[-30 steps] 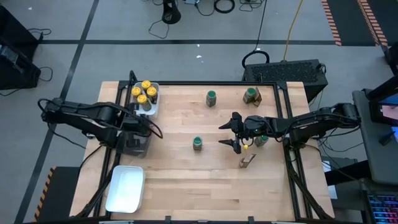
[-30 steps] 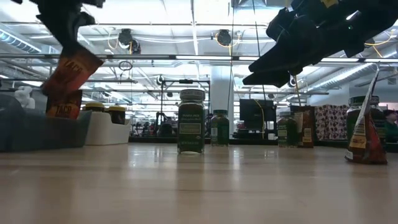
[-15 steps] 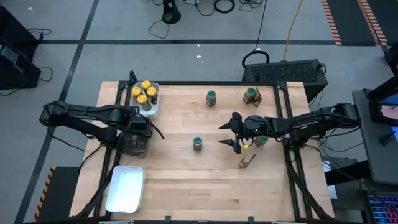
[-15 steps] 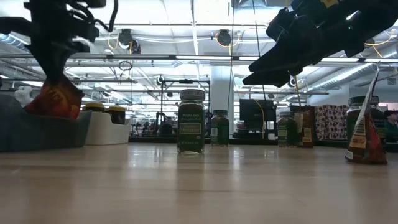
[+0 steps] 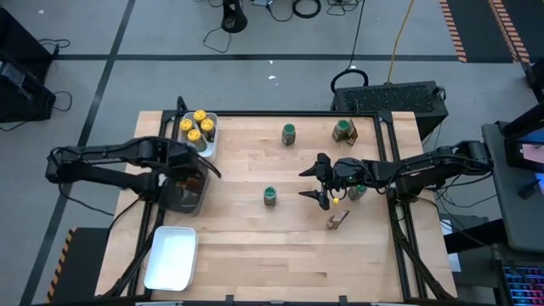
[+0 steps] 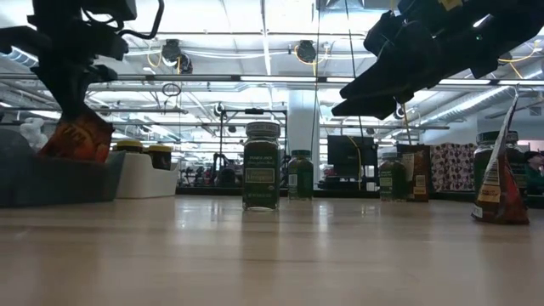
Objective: Sort spices by type
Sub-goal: Put the bottom left orange seasoning pack into the black bin
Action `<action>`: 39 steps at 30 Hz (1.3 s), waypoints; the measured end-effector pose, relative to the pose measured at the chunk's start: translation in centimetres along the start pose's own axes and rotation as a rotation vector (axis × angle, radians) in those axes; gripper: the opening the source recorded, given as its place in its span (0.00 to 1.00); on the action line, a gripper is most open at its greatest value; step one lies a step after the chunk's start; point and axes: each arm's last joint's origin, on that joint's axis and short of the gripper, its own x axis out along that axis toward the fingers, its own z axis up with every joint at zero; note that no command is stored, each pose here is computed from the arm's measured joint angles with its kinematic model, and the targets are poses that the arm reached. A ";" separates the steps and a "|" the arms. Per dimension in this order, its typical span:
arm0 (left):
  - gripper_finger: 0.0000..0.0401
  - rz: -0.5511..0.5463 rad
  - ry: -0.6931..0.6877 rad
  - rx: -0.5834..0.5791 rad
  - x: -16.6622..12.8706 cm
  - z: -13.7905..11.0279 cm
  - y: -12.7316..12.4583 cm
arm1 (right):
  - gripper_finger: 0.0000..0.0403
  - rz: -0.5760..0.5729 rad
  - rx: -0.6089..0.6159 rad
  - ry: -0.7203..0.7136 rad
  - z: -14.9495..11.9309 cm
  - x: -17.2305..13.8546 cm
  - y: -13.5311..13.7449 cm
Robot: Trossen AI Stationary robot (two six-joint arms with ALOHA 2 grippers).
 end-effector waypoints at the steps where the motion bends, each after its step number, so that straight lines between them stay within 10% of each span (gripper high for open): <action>1: 0.00 -0.001 -0.009 0.006 0.1 -0.2 0.1 | 0.74 0.000 0.000 0.000 0.0 0.0 0.0; 39: 0.17 0.049 -0.015 -0.027 0.4 -0.6 0.5 | 0.74 0.000 -0.005 0.002 0.0 0.0 0.0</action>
